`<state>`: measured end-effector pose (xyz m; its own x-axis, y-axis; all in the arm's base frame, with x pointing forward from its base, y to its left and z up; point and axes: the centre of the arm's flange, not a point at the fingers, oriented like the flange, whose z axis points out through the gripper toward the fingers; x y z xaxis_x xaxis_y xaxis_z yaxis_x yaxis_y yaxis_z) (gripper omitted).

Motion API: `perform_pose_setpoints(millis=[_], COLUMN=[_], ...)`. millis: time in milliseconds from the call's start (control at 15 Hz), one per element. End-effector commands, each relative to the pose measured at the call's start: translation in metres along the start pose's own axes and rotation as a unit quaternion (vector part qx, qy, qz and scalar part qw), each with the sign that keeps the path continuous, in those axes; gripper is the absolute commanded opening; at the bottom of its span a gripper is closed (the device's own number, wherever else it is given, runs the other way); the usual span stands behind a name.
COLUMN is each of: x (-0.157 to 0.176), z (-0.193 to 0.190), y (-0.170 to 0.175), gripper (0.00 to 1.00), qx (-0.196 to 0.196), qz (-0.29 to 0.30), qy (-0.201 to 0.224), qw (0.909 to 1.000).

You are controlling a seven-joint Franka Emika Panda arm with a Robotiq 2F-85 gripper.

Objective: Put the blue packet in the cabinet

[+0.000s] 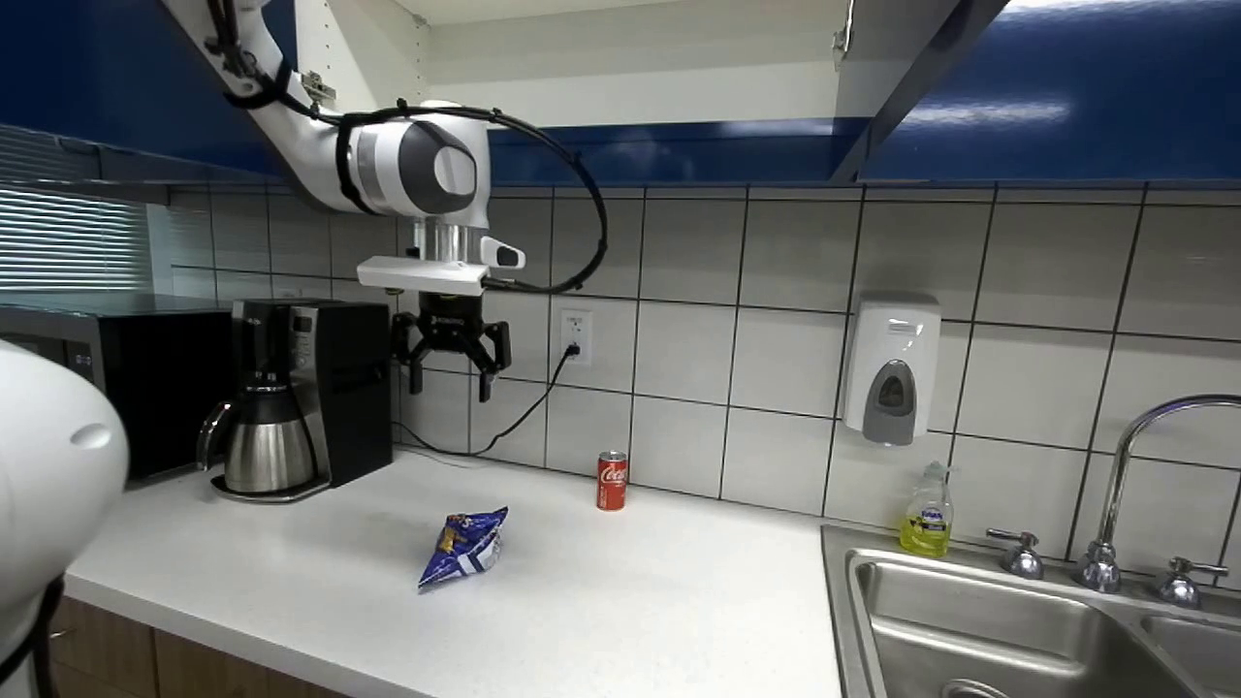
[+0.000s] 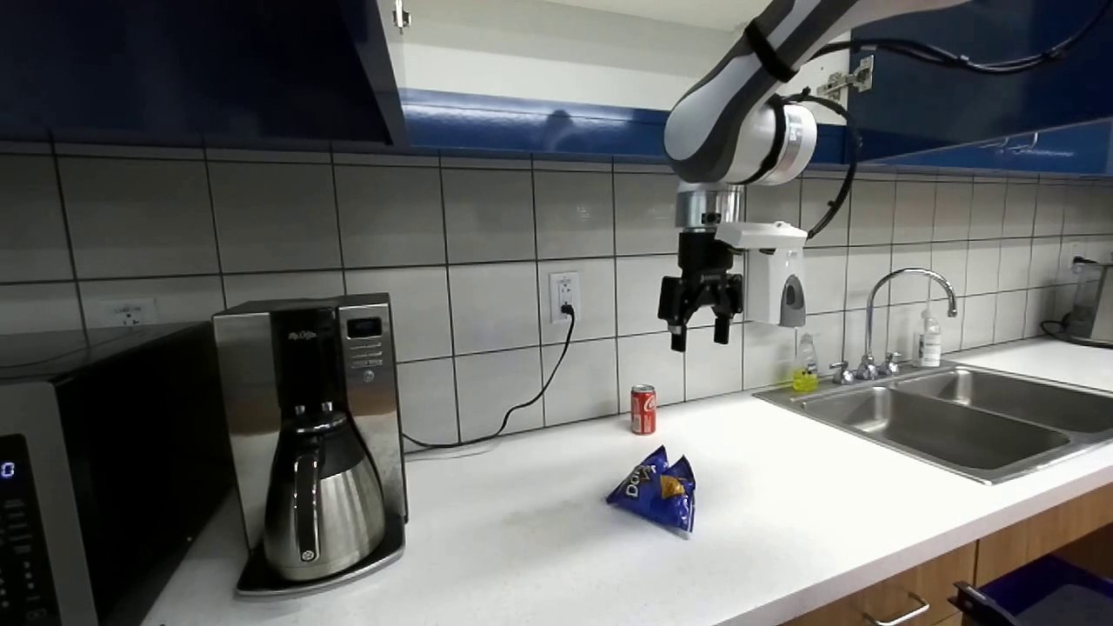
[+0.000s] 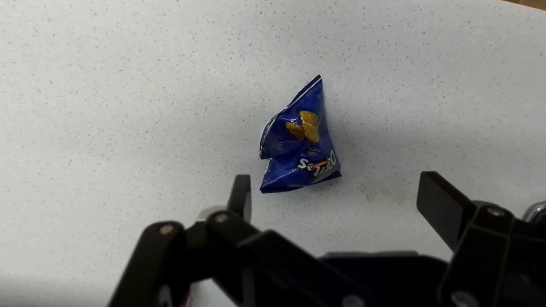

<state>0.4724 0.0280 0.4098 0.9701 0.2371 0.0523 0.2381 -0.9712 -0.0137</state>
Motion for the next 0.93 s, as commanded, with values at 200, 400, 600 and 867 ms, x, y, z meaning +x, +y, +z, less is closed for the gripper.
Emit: perform_pose_setpoints(millis=[200,400,600,867], x=[0.021,0.028,0.033,0.037], z=[0.063,0.087,0.109,0.135], y=[0.001,-0.008,-0.019,-0.025], gripper=[1.00,1.00,1.00,1.00], qx=[-0.023,-0.021,-0.024,-0.032], qz=[-0.031,-0.038,-0.052,-0.072], qy=[-0.001,-0.002,-0.006,-0.028], qw=[0.9993,0.9990,0.9983,0.9965])
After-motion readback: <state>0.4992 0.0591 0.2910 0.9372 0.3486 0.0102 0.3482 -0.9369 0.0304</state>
